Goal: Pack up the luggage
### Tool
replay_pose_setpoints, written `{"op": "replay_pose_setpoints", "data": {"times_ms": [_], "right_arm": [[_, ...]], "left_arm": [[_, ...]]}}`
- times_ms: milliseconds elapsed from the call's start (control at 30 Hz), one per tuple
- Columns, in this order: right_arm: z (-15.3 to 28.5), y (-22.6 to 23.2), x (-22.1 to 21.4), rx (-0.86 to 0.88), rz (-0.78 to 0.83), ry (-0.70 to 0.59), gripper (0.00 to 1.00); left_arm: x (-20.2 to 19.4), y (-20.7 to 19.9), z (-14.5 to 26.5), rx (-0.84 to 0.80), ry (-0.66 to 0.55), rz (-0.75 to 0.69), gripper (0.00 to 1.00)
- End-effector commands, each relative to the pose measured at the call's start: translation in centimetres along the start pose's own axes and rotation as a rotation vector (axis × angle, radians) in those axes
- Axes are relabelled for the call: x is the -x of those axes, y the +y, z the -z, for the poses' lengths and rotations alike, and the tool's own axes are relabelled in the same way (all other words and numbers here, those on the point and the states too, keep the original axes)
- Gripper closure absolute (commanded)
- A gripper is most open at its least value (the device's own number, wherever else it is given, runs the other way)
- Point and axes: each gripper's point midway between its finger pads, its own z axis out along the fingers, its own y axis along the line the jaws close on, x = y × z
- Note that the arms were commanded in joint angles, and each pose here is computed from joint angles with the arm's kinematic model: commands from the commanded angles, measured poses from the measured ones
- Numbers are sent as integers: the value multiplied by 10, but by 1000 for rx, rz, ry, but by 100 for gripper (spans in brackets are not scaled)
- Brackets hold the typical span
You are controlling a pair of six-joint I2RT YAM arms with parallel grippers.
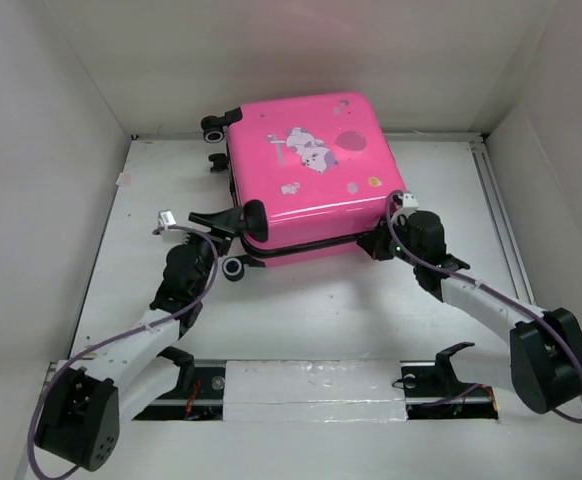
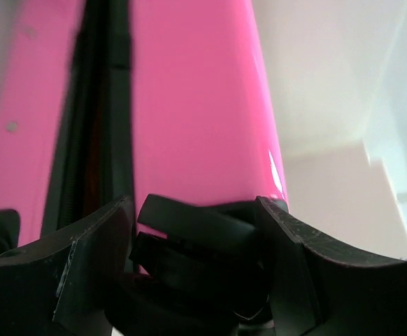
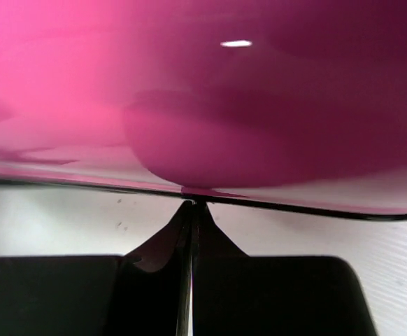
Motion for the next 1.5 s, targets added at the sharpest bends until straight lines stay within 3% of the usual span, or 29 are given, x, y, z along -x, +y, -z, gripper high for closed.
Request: {"op": "replay_pose_setpoints", "data": {"times_ms": [0,133,300,400,600,833,900,933,1067,1167,1300,1367,1433,1467], "right_arm": [[14,60,84,198,119,-221,100],[-1,74,26,242,110,-95,100],[1,167,-61,420,189,52,100],[10,193,-92,461,214,107,100],[13,225,-96,540,166,33,100],[-23,213,-68,425,105,-159,100],[-24,198,-67,360,73,-183,100],[-19,199,-60,368,50,-218,100],[-11,183,-66,341,48,-224,100],[-11,175,-76,314,61,-187,100],[-9,173,-84,324,72,-154,100],[-7,178,-84,341,77,-139,100],[-5,179,-85,348,79,-133,100],[-5,183,-82,360,87,-136,100]], "left_arm": [[-55,-13,28,-89,183,-101,100],[-99,-21,47,-111,293,-109,100],[-141,-46,60,-158,386,-156,100],[-147,-75,66,-226,409,-153,100],[-174,-101,78,-283,532,-121,100],[-195,-122,85,-319,605,-141,100],[-197,-114,85,-305,612,-180,51],[-199,-110,84,-287,620,-204,35],[-146,-106,69,-187,427,-319,0],[-68,-97,41,-29,132,-346,0],[17,-78,5,113,-116,-345,0],[52,-74,-11,116,-171,-252,0],[89,-48,-28,95,-151,-119,0],[104,-57,-33,17,-172,-75,0]]}}
